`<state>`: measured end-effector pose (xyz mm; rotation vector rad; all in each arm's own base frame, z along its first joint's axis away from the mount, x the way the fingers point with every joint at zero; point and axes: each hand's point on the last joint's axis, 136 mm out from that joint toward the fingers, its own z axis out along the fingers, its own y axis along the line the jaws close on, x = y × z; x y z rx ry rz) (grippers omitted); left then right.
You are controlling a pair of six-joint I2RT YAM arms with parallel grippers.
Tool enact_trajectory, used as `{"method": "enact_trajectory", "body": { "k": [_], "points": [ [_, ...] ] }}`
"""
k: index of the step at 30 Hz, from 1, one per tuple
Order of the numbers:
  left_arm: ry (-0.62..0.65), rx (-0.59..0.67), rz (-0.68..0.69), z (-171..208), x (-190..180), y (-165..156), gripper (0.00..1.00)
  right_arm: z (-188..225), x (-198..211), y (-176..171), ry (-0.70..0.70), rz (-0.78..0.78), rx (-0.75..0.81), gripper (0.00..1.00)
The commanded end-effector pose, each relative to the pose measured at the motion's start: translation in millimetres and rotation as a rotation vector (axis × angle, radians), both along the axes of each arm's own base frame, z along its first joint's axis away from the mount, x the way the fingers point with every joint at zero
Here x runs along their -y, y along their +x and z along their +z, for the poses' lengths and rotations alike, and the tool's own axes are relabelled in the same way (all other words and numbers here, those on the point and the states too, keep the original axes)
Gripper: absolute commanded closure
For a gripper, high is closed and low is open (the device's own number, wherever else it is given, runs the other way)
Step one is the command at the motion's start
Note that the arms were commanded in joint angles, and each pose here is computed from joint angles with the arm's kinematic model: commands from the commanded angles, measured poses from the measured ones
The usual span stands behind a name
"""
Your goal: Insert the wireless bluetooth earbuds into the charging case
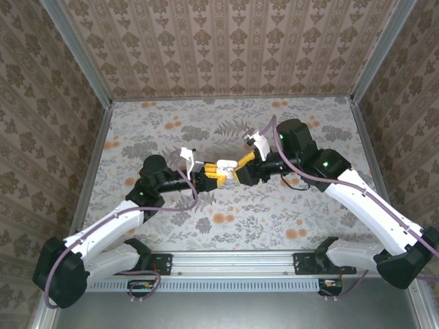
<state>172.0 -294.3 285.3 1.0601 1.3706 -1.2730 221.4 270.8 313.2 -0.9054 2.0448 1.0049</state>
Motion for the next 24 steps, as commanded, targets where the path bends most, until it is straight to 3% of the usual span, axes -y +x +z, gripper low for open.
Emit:
{"method": "enact_trajectory", "body": {
  "k": [1,5,15,24],
  "points": [
    [-0.037,0.043,0.001,17,1,0,0.93,27,13,11,0.037,-0.129,0.045,0.48],
    [-0.037,0.046,0.020,17,0,3,0.93,27,15,11,0.044,-0.166,0.051,0.53],
    [-0.039,0.046,0.019,17,1,3,0.93,4,1,13,-0.075,-0.195,0.042,0.50],
    [-0.039,0.049,0.019,17,0,2,0.93,-9,3,21,-0.121,-0.225,0.039,0.60]
  ]
}}
